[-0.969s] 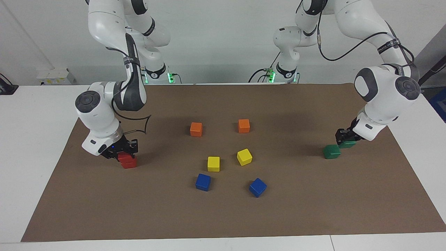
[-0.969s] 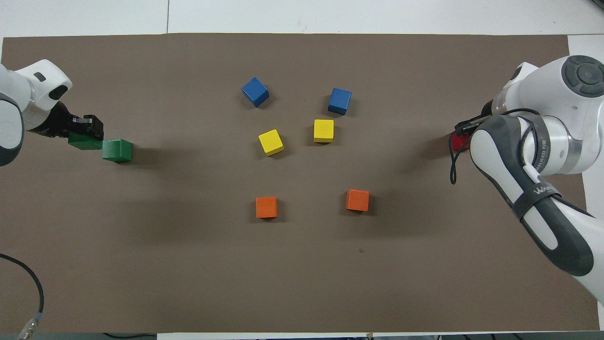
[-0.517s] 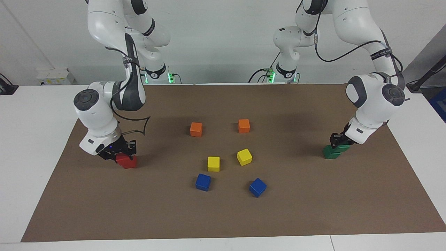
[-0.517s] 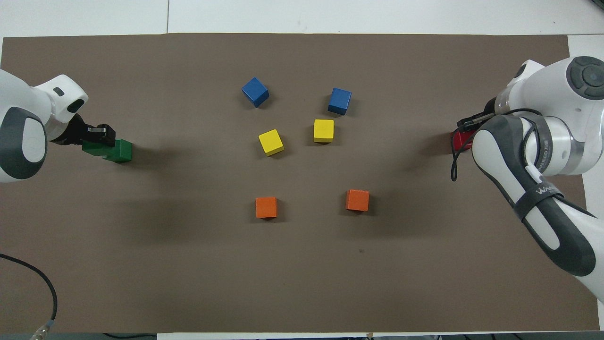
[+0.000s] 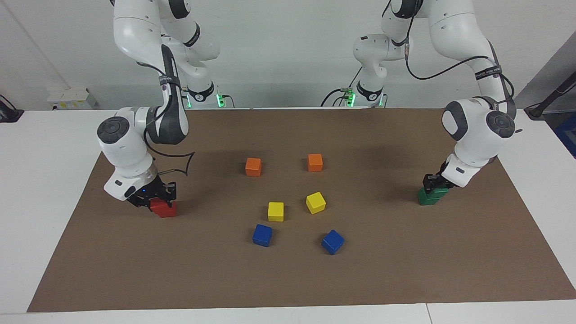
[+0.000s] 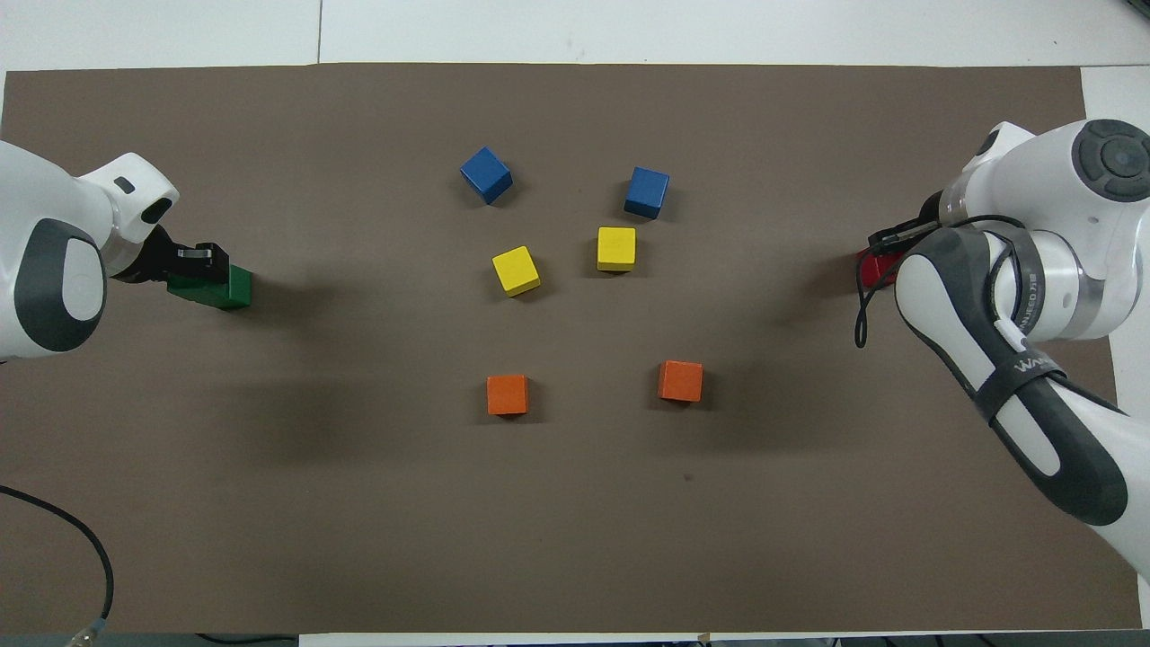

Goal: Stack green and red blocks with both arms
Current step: 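Lower green onto green with the left gripper while the right gripper stacks red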

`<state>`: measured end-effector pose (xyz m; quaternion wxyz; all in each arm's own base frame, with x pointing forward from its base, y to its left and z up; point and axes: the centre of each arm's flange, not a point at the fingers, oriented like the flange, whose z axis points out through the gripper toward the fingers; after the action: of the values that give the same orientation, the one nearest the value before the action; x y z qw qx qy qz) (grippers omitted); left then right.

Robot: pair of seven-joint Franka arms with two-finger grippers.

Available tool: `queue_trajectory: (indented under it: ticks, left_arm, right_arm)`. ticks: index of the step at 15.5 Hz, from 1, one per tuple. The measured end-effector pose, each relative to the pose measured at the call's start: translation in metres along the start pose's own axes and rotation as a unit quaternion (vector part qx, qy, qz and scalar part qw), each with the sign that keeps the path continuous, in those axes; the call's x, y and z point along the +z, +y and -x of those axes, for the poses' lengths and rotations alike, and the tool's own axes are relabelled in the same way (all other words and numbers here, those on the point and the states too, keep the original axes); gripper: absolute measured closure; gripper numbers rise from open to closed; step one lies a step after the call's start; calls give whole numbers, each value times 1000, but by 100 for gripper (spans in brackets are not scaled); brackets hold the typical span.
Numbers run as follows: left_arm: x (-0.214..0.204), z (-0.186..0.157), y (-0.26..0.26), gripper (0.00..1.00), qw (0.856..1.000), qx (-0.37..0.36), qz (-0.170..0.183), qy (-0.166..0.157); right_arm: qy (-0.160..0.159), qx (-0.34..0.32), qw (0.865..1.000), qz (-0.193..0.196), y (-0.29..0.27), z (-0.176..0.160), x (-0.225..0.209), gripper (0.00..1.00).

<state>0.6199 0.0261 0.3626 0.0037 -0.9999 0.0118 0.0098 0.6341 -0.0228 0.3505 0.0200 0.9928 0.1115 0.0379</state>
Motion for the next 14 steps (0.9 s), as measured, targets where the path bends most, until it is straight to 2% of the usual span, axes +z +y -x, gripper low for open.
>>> queue_trajectory:
  ticks: [12,13,14]
  left_arm:
    - [4,1,0,44,1000,-1,0,5]
    - [4,1,0,44,1000,-1,0,6]
    - [4,1,-1,42,1000,-1,0,6]
  right_arm:
    - [2,29,1000,0,1,1,0,44]
    - [1,29,1000,0,1,1,1,38]
    - [1,29,1000,0,1,1,1,27]
